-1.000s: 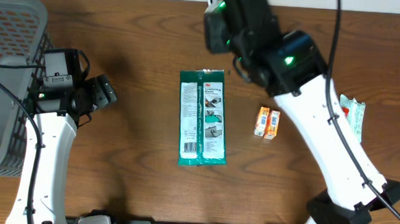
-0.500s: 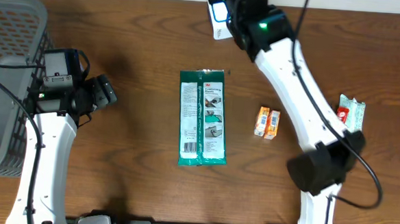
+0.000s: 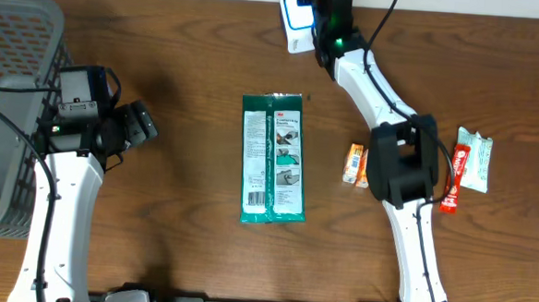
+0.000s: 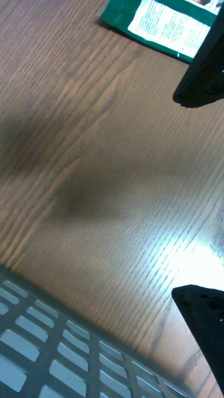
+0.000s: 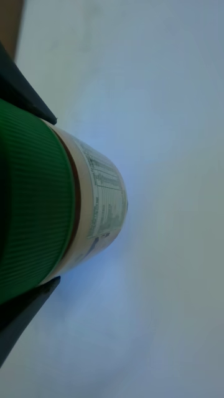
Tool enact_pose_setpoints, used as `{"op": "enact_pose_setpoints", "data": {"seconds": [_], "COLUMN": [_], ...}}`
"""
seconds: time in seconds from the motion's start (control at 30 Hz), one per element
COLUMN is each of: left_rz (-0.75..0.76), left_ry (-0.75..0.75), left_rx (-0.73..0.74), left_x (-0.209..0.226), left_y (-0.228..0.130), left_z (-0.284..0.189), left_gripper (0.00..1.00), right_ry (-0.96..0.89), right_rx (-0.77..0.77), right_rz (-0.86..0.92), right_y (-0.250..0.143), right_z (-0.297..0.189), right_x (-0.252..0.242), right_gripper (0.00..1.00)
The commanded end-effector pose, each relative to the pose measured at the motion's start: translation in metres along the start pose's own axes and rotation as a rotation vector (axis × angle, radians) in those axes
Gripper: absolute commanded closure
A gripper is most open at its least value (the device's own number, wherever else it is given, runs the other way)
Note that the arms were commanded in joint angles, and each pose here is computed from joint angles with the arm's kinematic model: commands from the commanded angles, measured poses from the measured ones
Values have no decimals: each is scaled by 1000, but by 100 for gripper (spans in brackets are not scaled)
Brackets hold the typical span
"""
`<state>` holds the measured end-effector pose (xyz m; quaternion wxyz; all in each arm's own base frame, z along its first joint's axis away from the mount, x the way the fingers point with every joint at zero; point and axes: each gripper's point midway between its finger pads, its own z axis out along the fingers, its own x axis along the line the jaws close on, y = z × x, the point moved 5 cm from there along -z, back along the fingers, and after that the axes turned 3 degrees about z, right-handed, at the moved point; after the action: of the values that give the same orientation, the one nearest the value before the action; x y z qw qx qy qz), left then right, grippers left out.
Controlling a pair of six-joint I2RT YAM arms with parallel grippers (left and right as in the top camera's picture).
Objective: Scan the item barcode
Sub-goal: 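Lift the jar with the right gripper and hold it under the scanner, then carry the jar right and set it beside the red tube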
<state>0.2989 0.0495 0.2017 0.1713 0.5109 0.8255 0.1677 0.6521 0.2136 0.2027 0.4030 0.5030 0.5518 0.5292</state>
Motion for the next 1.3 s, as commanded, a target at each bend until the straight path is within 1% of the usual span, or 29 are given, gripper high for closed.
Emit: {"op": "enact_pose_setpoints", "data": {"seconds": [0.0, 0.13, 0.3, 0.4, 0.47, 0.5, 0.57, 0.63, 0.67, 0.77, 0.83, 0.93, 1.0, 1.07, 1.17, 1.2, 1.27], "left_rz": [-8, -8, -8, -8, -8, -8, -8, -8, -8, -8, -8, -8, -8, -8, -8, -8, -8], "left_ry": [6, 6, 6, 6, 6, 6, 6, 6, 6, 6, 6, 6, 6, 6, 6, 6, 6], "left_rx": [-13, -13, -13, -14, -13, -13, -13, -14, -13, -14, -13, -13, -13, -14, -13, -13, -13], "left_x": [1, 1, 1, 1, 1, 1, 1, 1, 1, 1, 1, 1, 1, 1, 1, 1, 1], "left_y": [4, 4, 4, 4, 4, 4, 4, 4, 4, 4, 4, 4, 4, 4, 4, 4, 4], "left_z": [-2, -2, -2, -2, -2, -2, -2, -3, -2, -2, -2, -2, -2, -3, -2, -2, -2], "left_gripper": [8, 8, 8, 8, 8, 8, 8, 8, 8, 8, 8, 8, 8, 8, 8, 8, 8], "right_ry": [175, 173, 175, 174, 171, 162, 145, 157, 176, 175, 121, -2, -75, -127, -199, -229, -271], "right_rx": [-35, -16, -14, 6, 25, 29, 30, 62, 105, 218, 279, 390, 491, 611, 826, 919, 1029], "right_rz": [-6, -8, -2, 68, 84, 84, 84, 84, 82, 57, 17, -7, -15, -14, -2, 9, 41], "right_y": [4, -7, -7, -7, 7, 19, 51, 85, 103, 138, 153, 160, 155, 140, 107, 92, 72], "right_z": [2, 5, 5, 4, -2, -7, -21, -43, -61, -111, -141, -182, -206, -225, -248, -258, -266], "right_x": [15, 14, 15, 15, 15, 13, 8, 7, 8, 4, -7, -33, -54, -73, -102, -115, -130], "right_gripper": [99, 99, 99, 99, 99, 99, 99, 99, 99, 99, 99, 99, 99, 99, 99, 99, 99]}}
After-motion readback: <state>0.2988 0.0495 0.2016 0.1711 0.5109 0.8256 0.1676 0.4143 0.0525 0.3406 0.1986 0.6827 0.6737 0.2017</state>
